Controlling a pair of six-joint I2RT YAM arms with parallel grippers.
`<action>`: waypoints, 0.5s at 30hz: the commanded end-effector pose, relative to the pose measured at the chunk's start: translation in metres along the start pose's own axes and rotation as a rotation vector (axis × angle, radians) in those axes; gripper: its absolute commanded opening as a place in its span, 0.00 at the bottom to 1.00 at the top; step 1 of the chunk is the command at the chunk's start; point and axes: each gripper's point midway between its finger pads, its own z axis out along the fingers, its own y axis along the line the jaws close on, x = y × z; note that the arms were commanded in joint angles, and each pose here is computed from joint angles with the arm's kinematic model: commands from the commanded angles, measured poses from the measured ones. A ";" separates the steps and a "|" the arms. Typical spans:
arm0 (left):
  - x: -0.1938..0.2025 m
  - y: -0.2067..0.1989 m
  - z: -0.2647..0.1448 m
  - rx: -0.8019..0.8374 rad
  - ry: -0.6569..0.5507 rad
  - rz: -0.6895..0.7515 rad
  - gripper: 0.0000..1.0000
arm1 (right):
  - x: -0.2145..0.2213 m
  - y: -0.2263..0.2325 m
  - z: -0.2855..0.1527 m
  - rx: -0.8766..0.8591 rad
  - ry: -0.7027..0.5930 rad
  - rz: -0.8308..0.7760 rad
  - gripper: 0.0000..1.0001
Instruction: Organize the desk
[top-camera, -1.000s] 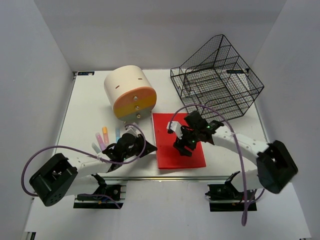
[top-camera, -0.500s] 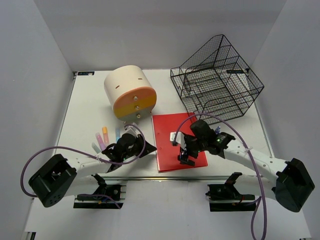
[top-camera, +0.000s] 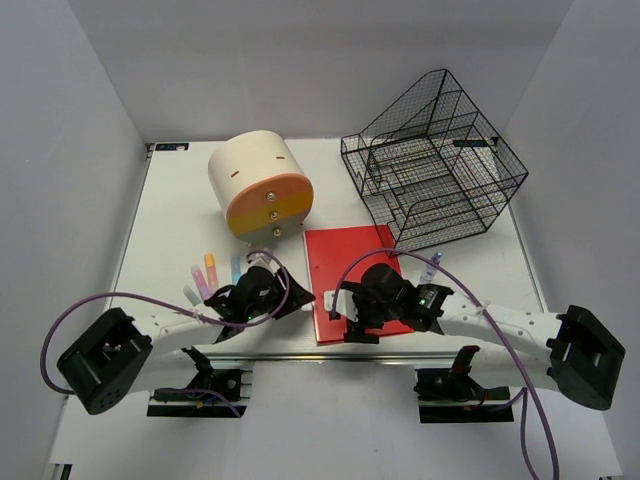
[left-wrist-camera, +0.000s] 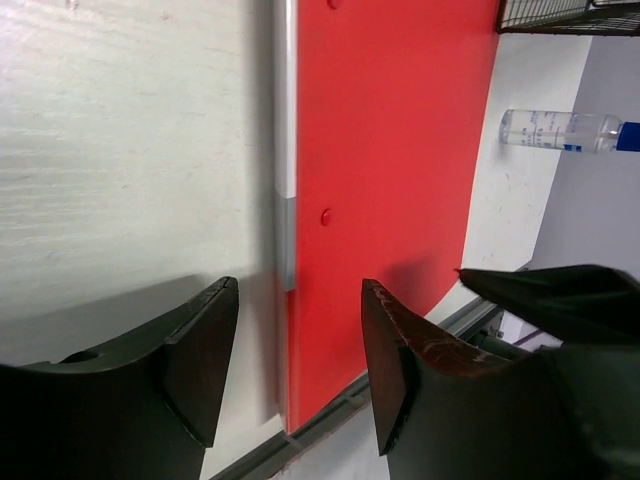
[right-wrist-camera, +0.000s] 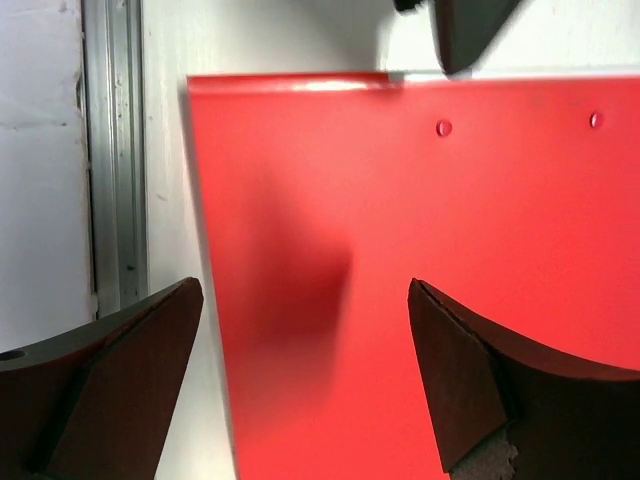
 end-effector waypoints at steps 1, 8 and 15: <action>-0.008 -0.015 0.001 0.013 -0.018 0.005 0.62 | -0.009 0.001 0.007 0.037 -0.028 -0.074 0.89; -0.004 -0.014 -0.003 0.015 -0.013 0.002 0.62 | -0.014 0.023 0.019 -0.017 -0.013 -0.133 0.84; -0.010 -0.006 -0.012 -0.014 -0.055 -0.006 0.63 | -0.019 0.025 0.030 0.032 0.017 -0.179 0.77</action>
